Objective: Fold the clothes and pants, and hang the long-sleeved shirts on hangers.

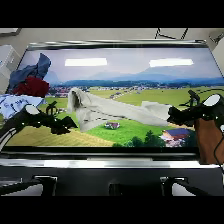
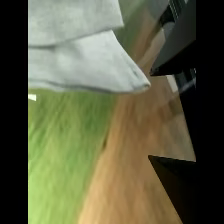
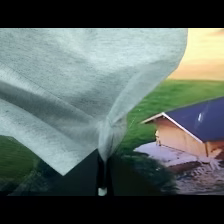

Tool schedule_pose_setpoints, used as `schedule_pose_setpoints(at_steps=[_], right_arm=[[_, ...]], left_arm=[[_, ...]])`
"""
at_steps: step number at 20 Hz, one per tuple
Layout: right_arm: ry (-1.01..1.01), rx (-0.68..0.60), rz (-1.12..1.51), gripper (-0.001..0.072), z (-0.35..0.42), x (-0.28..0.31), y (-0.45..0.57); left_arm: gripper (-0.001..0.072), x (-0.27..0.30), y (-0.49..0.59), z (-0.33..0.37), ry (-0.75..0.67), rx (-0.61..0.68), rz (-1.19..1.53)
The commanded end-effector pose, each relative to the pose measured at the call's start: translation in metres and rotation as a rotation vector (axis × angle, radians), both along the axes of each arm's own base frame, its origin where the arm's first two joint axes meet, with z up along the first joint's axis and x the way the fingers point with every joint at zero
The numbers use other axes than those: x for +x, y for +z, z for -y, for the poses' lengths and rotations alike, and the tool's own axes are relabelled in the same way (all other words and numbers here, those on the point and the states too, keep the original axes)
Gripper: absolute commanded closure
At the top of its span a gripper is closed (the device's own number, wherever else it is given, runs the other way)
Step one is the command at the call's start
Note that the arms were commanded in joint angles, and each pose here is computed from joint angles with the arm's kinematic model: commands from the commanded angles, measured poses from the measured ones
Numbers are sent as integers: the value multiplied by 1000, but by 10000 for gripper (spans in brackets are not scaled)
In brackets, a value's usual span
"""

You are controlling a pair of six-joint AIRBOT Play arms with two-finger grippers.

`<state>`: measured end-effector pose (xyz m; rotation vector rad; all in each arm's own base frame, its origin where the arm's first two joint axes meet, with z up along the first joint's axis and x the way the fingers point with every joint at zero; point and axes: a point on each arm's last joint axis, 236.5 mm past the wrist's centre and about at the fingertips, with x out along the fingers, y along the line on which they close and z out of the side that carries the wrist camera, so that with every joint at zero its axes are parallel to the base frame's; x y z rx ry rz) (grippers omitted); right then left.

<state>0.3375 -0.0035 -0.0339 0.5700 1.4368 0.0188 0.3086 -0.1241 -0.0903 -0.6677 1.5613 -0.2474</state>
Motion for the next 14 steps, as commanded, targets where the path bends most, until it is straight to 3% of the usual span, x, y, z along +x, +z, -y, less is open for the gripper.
schedule_pose_setpoints(at_steps=[1,4,5,7,8,11,14], right_arm=[[-1,-2,2,659,0,1,0],[-9,-5,11,659,1,3,0],[-9,-4,10,659,1,3,0],[-10,-1,12,659,1,3,0],[-13,7,14,659,-1,4,1],[-28,34,72,660,-6,20,18],[-24,-30,283,660,8,62,90]], left_arm=[[189,9,-12,36,71,-62,36],[221,15,-18,55,113,-104,22],[315,15,-20,58,115,-105,22],[593,18,-20,65,114,-103,38],[657,20,-17,68,113,-117,48],[686,59,33,68,37,-140,258],[687,121,187,45,-56,-91,750]])
